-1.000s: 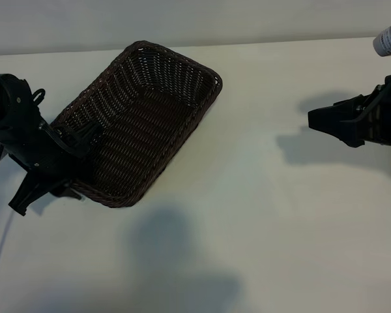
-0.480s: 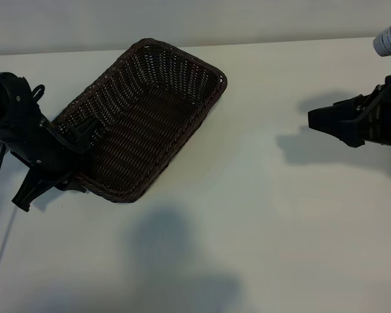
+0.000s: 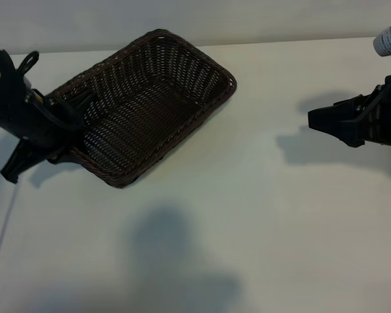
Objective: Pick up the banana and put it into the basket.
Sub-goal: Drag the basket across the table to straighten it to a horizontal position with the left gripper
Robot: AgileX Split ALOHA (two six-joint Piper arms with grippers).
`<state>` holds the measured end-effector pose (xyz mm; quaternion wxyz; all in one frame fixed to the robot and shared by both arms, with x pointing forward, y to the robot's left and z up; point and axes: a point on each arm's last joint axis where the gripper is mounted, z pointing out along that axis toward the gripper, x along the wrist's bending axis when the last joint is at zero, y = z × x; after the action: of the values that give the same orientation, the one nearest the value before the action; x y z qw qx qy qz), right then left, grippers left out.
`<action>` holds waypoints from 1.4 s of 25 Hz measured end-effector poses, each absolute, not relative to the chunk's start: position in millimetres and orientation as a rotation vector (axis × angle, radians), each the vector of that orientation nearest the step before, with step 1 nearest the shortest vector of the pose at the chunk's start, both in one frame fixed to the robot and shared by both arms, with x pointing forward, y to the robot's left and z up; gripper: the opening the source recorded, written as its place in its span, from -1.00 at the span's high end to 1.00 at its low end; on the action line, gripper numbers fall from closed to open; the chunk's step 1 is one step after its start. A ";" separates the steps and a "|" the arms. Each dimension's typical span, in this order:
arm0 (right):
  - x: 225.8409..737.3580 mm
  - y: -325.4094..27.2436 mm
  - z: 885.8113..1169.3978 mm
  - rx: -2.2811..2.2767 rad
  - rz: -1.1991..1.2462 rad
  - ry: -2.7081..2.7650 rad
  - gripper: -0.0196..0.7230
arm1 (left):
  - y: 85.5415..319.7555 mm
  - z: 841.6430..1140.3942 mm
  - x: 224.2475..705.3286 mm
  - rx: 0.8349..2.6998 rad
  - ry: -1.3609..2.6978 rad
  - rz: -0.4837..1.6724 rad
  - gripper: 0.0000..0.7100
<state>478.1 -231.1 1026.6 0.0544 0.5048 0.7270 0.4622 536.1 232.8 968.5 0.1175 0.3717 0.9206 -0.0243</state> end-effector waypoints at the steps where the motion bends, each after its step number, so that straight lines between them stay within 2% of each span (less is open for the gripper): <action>1: 478.1 -231.1 1026.6 1.533 1.404 2.208 -0.51 | 232.7 971.7 537.8 1.121 2.676 -0.065 0.56; 11: 478.1 -231.1 1026.6 1.533 1.404 2.208 -0.51 | 223.7 1013.9 557.4 1.539 2.326 -0.080 0.56; 18: 478.1 -231.1 1026.6 1.533 1.404 2.208 -0.51 | 227.7 1029.7 562.1 1.865 2.140 -0.097 0.56; 24: 478.1 -231.1 1026.6 1.533 1.404 2.208 -0.51 | 218.4 1017.5 580.0 2.023 2.060 -0.257 0.56; 35: 478.1 -231.1 1026.6 1.533 1.404 2.208 -0.51 | 204.4 972.6 605.0 2.025 2.011 -0.439 0.56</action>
<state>478.1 -231.1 1026.6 0.0544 0.5048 0.7270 0.4622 605.0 204.4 972.6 0.1268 0.6957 0.6908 -0.1509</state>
